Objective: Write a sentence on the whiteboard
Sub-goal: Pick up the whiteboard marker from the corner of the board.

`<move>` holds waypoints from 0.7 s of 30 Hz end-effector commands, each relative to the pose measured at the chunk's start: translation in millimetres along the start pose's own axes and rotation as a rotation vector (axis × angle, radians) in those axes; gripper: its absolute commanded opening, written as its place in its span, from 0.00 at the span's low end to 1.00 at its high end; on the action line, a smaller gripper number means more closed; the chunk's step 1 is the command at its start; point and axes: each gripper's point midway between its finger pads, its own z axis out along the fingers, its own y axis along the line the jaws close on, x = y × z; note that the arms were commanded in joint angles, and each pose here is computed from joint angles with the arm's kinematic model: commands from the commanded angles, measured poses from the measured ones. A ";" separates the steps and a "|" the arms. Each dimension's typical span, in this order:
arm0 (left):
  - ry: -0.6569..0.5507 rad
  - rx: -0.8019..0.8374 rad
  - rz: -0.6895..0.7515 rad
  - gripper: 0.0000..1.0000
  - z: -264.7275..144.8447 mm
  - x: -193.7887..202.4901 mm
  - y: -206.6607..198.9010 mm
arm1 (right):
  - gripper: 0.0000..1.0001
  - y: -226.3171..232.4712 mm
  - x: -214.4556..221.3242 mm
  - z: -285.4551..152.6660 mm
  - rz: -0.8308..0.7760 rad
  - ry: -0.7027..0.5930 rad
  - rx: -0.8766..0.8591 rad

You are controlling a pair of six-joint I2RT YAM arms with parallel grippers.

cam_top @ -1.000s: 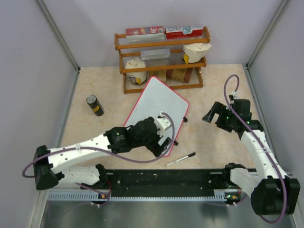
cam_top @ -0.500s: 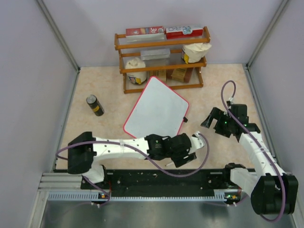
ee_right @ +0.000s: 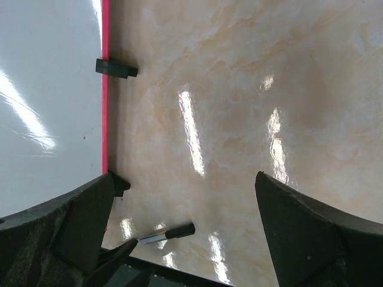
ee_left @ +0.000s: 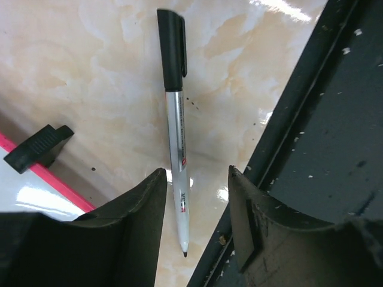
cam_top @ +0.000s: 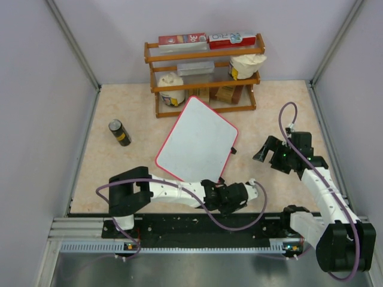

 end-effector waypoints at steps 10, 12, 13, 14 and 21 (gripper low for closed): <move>0.066 -0.019 -0.050 0.02 31.9 43.9 -0.3 | 0.99 8.1 -8.5 -5.8 -0.003 -0.046 -0.034; 0.058 -0.015 -0.060 0.00 29.3 42.4 -1.5 | 0.98 9.5 -9.2 -6.9 -0.003 -0.050 -0.040; 0.047 -0.016 -0.068 0.00 27.8 39.2 -0.3 | 0.99 10.5 -11.1 -7.8 -0.005 -0.056 -0.041; 0.020 -0.010 -0.084 0.00 22.2 30.6 0.0 | 0.99 11.1 -11.6 -8.6 -0.004 -0.057 -0.042; -0.206 0.018 -0.204 0.00 -38.4 -41.5 23.8 | 0.99 29.1 -22.4 -24.2 -0.032 -0.091 -0.101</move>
